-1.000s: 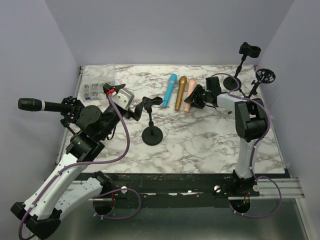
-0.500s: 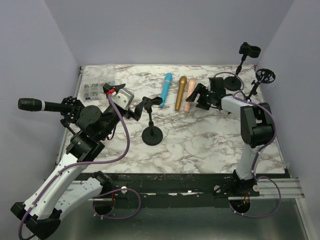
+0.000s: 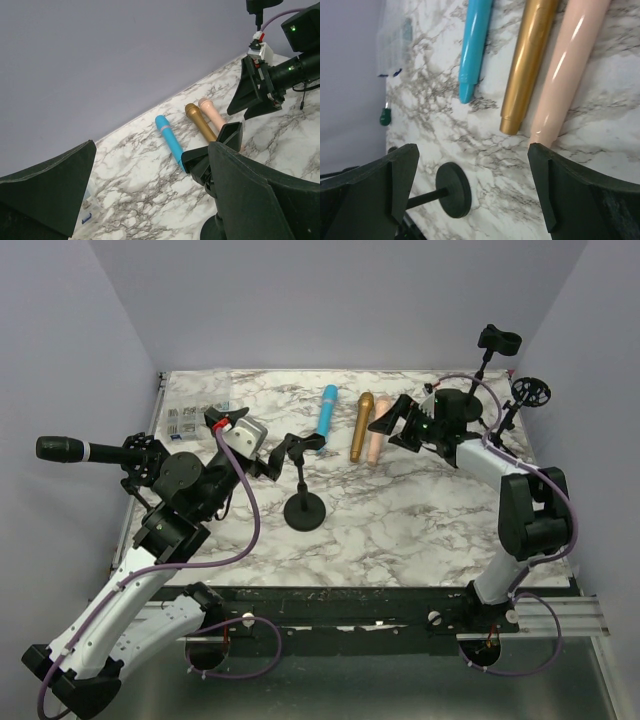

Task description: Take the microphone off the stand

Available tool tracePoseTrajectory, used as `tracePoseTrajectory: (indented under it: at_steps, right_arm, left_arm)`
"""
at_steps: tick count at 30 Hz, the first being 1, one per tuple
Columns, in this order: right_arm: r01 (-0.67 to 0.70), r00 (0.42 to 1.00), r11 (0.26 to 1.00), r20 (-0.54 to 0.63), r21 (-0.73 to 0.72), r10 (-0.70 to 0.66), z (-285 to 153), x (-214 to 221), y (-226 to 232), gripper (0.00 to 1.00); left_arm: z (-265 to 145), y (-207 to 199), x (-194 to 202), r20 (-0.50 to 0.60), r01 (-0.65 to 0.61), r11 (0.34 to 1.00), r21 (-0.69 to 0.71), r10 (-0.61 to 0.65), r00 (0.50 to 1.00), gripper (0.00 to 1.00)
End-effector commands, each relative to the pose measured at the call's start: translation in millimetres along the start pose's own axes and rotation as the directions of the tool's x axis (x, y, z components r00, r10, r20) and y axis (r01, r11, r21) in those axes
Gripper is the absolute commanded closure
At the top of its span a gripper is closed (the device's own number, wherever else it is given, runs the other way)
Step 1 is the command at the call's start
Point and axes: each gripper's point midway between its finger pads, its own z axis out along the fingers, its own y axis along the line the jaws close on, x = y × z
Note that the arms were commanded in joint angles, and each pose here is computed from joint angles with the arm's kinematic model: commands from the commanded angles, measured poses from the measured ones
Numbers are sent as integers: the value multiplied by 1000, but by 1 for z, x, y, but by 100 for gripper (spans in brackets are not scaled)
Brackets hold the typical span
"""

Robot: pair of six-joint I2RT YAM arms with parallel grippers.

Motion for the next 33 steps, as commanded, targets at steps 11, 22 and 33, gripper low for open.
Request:
tracePoseTrajectory:
  at_steps: [11, 22, 33]
  right_arm:
    - [-15, 982, 796, -158, -605, -102, -66, 54, 168, 0]
    - [66, 981, 715, -84, -696, -172, -101, 59, 239, 0]
    - [79, 973, 722, -104, -687, -206, -82, 72, 264, 3]
  left_arm:
    - [-8, 8, -13, 52, 22, 999, -46, -20, 998, 1]
    - [-7, 6, -12, 49, 28, 999, -41, -26, 998, 2]
    - [-4, 6, -8, 38, 29, 999, -44, -28, 999, 2]
